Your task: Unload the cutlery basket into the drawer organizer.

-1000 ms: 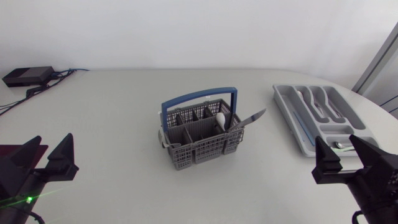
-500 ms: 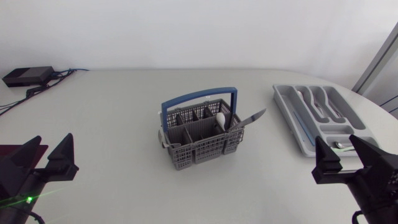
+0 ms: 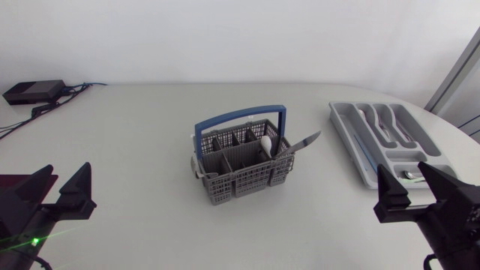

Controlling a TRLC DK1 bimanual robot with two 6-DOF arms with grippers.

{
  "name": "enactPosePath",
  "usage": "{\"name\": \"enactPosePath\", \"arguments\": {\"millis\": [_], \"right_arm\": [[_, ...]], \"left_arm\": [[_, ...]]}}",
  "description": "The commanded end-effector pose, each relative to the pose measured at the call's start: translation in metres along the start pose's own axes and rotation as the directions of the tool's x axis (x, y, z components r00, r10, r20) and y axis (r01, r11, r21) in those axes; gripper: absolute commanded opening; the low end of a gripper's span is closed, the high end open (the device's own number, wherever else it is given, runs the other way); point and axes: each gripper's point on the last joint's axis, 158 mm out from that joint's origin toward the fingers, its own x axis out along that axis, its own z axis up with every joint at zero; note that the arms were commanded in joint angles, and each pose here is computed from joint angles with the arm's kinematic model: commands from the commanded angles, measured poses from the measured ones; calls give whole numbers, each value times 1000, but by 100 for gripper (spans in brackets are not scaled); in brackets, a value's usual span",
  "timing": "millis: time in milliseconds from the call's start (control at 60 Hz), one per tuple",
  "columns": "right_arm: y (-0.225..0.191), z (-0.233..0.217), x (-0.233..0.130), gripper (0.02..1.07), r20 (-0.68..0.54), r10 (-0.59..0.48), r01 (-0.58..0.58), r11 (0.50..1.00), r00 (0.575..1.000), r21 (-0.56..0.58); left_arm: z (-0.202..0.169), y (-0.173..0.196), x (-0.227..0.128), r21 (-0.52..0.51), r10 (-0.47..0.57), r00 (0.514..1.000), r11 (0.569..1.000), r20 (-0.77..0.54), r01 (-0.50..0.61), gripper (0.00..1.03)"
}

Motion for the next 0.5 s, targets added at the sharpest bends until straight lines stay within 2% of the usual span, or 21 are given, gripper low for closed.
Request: {"name": "enactPosePath", "arguments": {"millis": [0,300,483], "right_arm": [[0,11,-1,102,8,1,-1,1000,1000,25],[5,30,9,102,-30,21,-20,999,999,43],[7,38,23,100,-94,27,-21,998,995,65]], "left_arm": [[21,-3,-2,-14,-8,1000,1000,23,8,98],[54,-16,11,-64,-48,998,997,-33,45,97],[40,-29,31,-56,-79,974,996,-212,69,91]]}}
